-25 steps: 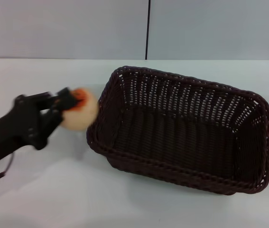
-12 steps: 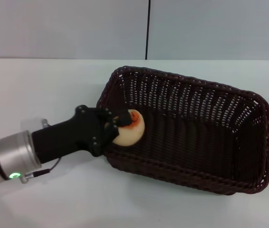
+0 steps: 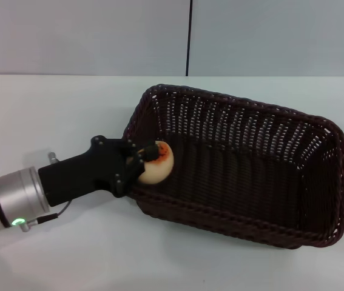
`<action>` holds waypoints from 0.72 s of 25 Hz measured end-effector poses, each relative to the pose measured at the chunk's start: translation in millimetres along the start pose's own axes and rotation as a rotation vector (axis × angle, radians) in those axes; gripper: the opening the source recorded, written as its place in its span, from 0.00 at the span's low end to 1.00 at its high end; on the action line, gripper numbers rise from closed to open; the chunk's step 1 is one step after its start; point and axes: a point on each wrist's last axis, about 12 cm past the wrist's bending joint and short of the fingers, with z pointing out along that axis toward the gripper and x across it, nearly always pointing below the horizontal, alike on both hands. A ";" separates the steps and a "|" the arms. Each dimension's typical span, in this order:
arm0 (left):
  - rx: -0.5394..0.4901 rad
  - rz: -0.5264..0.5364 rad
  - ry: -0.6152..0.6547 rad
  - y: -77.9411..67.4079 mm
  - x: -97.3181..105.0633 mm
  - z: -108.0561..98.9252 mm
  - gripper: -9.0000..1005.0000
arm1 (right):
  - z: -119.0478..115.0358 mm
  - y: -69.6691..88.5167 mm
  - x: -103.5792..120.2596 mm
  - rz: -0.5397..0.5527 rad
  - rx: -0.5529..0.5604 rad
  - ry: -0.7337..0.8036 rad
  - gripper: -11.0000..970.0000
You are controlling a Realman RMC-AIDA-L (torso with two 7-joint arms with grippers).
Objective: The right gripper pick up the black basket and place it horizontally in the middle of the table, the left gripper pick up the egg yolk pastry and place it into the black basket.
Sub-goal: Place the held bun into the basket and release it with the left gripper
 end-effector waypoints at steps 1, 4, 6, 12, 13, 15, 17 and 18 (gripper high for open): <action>-0.016 0.012 0.006 2.1 -0.1 -5.9 0.06 | 0.7 0.1 -0.1 0.000 -0.002 0.000 0.41; -0.026 0.022 0.009 3.0 0.0 -11.5 0.06 | 1.4 0.2 -0.1 0.000 -0.004 0.000 0.41; -0.034 0.029 0.010 3.5 -0.2 -16.3 0.06 | 2.4 0.4 0.0 0.000 -0.006 0.000 0.41; -0.037 0.051 0.006 4.2 -2.7 -24.7 0.08 | 7.8 0.8 0.2 0.001 -0.015 -0.002 0.41; -0.038 0.054 0.006 4.2 -2.9 -26.3 0.08 | 8.6 0.9 0.2 0.001 -0.016 -0.002 0.41; -0.043 0.060 0.008 4.5 -3.1 -29.1 0.10 | 9.9 0.9 0.3 0.002 -0.017 -0.002 0.41; -0.057 0.060 0.005 5.3 -3.3 -32.7 0.11 | 10.7 0.8 0.5 0.002 -0.017 -0.002 0.41; -0.073 0.056 -0.001 5.8 -3.3 -35.7 0.11 | 10.9 0.9 0.4 0.002 -0.017 -0.002 0.41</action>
